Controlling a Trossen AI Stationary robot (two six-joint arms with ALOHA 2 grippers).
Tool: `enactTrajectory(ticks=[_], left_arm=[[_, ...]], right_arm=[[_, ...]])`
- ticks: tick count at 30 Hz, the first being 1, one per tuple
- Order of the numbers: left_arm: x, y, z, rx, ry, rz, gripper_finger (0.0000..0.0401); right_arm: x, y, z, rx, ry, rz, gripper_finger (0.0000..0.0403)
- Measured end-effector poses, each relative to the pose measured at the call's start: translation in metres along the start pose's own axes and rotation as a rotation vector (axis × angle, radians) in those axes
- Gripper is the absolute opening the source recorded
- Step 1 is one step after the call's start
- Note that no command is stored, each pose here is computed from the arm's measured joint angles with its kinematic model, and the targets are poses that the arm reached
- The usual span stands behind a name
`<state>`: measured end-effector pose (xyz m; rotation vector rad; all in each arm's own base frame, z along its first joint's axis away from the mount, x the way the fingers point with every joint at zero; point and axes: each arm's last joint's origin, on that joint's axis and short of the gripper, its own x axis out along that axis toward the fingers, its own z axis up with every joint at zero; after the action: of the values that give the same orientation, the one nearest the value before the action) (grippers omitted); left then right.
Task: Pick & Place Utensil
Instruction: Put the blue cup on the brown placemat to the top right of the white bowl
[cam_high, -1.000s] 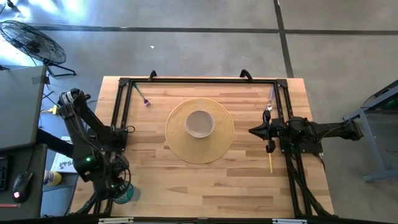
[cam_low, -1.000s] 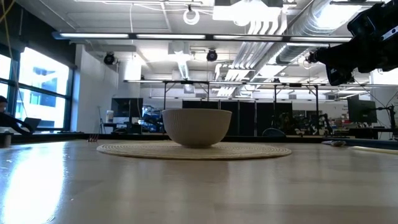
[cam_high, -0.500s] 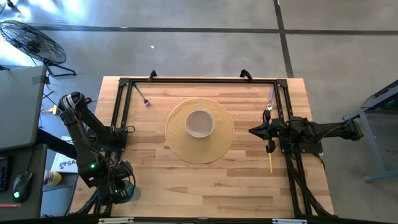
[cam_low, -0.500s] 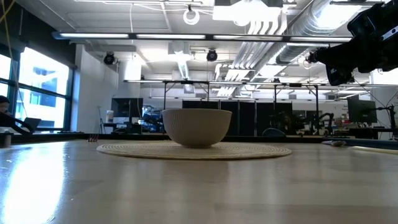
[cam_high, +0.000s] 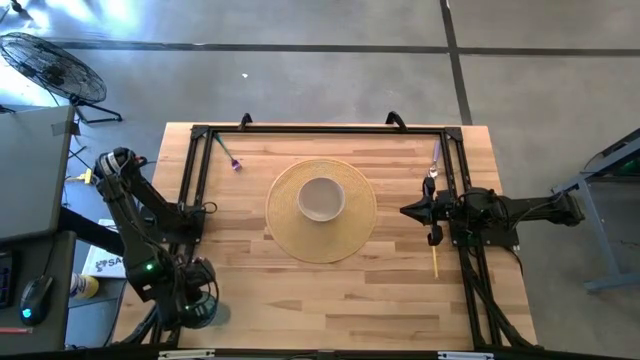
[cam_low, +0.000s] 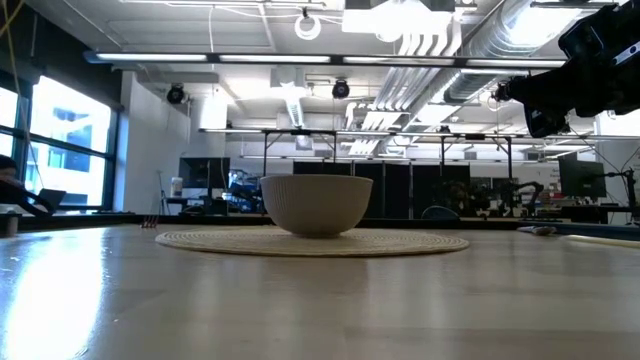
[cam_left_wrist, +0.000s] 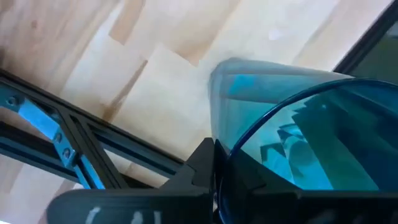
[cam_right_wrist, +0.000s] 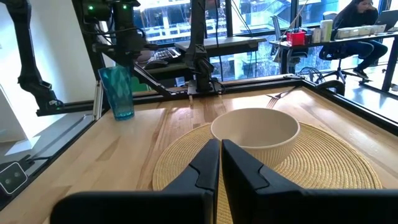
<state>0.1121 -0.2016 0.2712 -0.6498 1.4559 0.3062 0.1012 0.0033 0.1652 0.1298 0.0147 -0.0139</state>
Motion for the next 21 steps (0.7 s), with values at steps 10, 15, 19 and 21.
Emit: enactTrajectory(ticks=[10, 15, 19, 21], left_arm=[[-0.001, 0.002, 0.047, -0.046, -0.035, 0.026, 0.0007], [-0.003, 0.007, 0.074, -0.037, -0.028, 0.032, 0.0007], [-0.004, 0.014, 0.095, -0.018, -0.035, 0.043, 0.0007], [-0.005, 0.017, 0.105, -0.008, -0.041, 0.044, 0.0006]], right_arm=[[0.0, 0.0, 0.0, 0.0, 0.0, 0.0, 0.0012], [0.0, 0.0, 0.0, 0.0, 0.0, 0.0, 0.0012], [0.0, 0.0, 0.0, 0.0, 0.0, 0.0, 0.0012], [0.0, 0.0, 0.0, 0.0, 0.0, 0.0, 0.0012]])
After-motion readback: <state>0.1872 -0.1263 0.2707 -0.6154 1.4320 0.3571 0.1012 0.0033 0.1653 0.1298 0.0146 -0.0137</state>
